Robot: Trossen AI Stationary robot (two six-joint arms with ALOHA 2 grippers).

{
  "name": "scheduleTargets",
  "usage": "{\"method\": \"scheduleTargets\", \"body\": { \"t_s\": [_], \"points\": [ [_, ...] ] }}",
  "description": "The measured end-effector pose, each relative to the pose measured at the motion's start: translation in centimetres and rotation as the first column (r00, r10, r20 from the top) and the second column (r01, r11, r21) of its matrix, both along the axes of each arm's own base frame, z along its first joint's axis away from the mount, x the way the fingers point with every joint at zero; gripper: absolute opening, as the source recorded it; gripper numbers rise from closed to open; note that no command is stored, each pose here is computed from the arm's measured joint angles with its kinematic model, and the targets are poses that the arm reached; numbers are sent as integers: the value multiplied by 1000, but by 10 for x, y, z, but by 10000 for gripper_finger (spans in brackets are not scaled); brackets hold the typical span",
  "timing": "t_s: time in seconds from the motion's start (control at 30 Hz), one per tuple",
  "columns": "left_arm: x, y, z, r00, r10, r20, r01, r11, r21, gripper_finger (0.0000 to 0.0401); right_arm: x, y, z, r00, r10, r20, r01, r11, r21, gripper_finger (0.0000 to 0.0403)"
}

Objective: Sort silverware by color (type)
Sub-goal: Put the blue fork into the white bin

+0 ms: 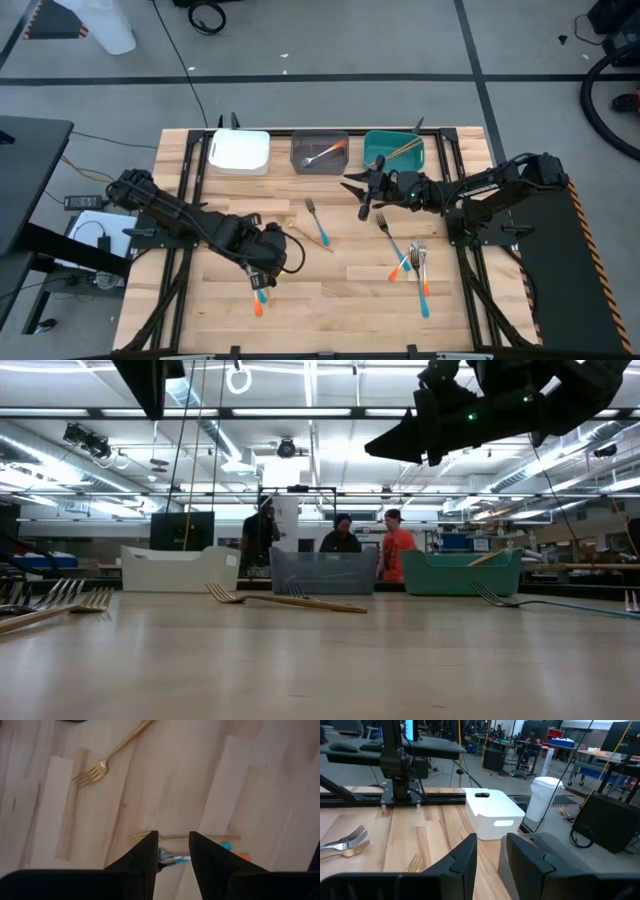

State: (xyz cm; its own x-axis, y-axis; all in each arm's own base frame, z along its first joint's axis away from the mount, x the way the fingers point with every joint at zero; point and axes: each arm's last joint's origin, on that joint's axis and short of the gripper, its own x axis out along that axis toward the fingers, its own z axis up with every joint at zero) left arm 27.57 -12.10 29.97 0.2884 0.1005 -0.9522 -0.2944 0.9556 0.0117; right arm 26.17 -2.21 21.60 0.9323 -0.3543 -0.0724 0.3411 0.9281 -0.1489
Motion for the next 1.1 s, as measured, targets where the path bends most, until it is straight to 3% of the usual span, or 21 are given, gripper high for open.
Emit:
{"method": "scheduleTargets", "body": {
  "t_s": [0.2, 0.47, 0.57, 0.67, 0.87, 1.1],
  "points": [
    [9, 7, 2, 995, 81, 62, -79, 996, -36, 119, 0, 1, -1, 1000, 3, -8, -2, 1000, 17, 116],
    [17, 27, 2, 986, 149, 79, -149, 989, -13, 119, 0, 6, -7, 998, 21, -52, -18, 998, 63, 116],
    [19, 34, 2, 996, 53, 65, -55, 998, 30, 119, 0, 9, -9, 997, 29, -66, -23, 996, 84, 116],
    [21, 40, 2, 992, -122, 40, 118, 988, 100, 119, -1, 12, -12, 995, 54, -86, -44, 992, 117, 116],
    [30, 55, 4, 911, -413, -14, 404, 883, 237, 119, -2, 17, -19, 985, 115, -131, -84, 972, 219, 116],
    [45, 82, 8, 854, -520, 11, 487, 806, 337, 119, -5, 27, -28, 968, 169, -187, -100, 938, 333, 116]
  ]
}}
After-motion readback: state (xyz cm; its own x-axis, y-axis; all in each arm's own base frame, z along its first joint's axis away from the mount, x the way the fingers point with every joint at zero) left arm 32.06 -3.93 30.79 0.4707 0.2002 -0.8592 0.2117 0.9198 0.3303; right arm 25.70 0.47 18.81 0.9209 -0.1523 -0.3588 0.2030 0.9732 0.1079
